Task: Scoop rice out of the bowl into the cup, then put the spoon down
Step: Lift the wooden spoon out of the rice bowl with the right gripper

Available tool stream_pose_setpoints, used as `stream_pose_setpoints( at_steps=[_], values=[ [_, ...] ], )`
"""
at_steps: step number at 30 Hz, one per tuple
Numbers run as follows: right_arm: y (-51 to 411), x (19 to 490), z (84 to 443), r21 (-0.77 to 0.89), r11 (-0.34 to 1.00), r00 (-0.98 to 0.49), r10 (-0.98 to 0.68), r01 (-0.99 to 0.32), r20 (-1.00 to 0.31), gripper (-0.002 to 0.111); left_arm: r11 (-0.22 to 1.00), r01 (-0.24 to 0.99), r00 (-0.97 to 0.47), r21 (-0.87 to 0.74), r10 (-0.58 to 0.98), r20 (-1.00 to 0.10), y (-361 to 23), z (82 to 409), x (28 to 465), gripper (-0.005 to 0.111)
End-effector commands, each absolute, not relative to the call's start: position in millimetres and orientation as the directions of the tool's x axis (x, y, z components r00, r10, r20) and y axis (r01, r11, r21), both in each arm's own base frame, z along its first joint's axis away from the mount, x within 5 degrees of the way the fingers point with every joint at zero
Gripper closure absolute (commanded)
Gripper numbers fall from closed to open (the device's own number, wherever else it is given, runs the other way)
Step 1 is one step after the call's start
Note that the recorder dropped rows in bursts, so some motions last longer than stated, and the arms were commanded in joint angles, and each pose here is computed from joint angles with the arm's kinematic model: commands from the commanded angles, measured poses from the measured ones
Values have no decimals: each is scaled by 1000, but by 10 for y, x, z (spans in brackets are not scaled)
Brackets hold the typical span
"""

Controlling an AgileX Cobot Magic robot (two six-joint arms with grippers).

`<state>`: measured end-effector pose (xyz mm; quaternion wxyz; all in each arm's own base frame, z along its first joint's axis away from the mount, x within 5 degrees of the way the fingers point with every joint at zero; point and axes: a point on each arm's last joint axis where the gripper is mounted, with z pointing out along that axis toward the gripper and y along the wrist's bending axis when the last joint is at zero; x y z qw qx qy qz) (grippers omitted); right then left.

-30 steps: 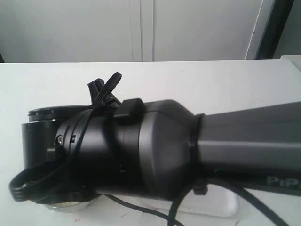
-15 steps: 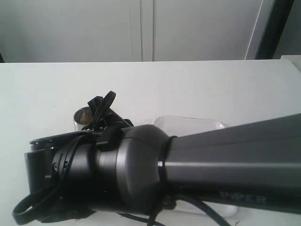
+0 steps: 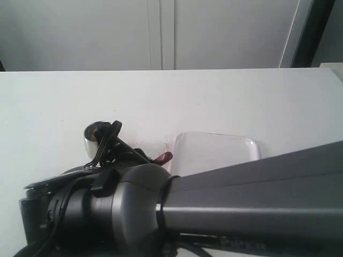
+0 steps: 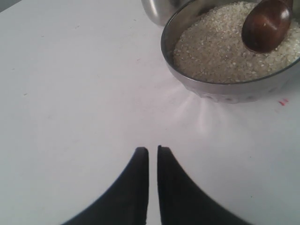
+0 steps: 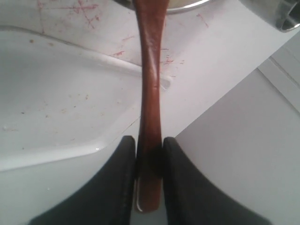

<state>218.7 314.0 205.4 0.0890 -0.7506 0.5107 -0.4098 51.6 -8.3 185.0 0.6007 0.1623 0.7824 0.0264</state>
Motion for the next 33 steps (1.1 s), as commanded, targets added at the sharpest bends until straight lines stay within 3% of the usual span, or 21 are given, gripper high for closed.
stream_pose_setpoints(
  at_steps=[1, 33],
  values=[
    [3155, 2160, 2046, -550, -485, 152, -827, -680, 542, 108, 946, 230, -264, 230, 288, -921, -80, 1790, 507, 92],
    [3287, 2123, 1971, -585, -396, 204, -907, -708, 368, 108, 946, 230, -264, 230, 288, -921, -80, 1790, 507, 92]
  ],
)
